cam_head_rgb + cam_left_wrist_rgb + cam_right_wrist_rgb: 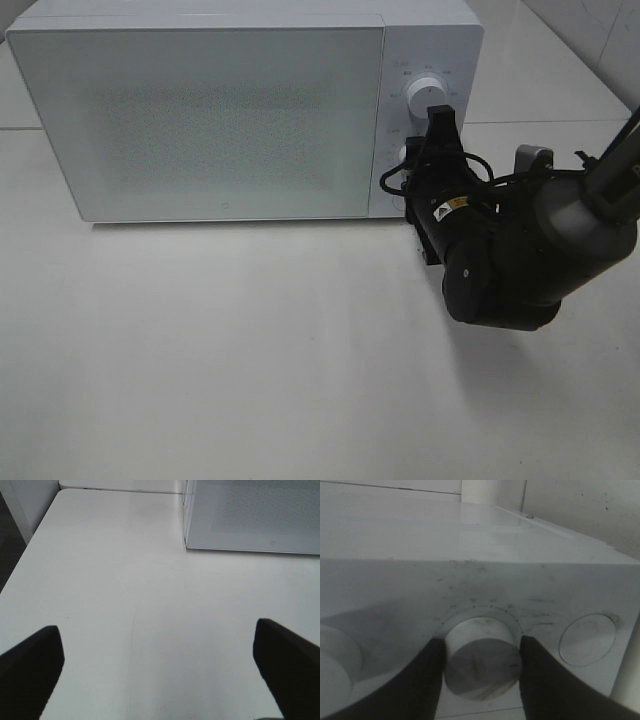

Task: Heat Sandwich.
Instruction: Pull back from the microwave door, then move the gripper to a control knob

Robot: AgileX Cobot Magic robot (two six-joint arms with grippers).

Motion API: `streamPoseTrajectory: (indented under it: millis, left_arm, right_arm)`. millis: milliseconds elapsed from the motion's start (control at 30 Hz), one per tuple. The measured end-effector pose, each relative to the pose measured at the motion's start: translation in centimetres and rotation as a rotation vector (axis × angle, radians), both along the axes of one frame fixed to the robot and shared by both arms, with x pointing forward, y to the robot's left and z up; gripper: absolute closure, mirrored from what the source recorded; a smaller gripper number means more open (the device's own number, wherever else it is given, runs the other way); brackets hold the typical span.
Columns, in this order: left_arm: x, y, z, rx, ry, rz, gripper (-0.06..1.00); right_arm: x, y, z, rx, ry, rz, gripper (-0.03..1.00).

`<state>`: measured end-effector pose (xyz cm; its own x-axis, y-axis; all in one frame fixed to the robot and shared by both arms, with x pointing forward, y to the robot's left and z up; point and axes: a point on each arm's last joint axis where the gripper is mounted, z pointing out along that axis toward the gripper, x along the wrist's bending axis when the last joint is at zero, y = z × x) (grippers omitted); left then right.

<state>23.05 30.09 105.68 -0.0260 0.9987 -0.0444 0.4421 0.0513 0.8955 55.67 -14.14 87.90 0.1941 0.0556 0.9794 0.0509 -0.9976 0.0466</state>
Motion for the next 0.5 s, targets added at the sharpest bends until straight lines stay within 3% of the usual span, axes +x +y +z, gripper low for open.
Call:
streamPoseTrajectory:
  millis: [200, 500]
  left_arm:
    - [0.00, 0.00, 0.00, 0.000, 0.000, 0.000, -0.03]
    - [0.00, 0.00, 0.00, 0.000, 0.000, 0.000, -0.03]
  right_arm:
    - [-0.02, 0.00, -0.01, 0.091, 0.004, -0.021, 0.53]
    - [-0.02, -0.01, -0.01, 0.092, 0.005, -0.022, 0.53]
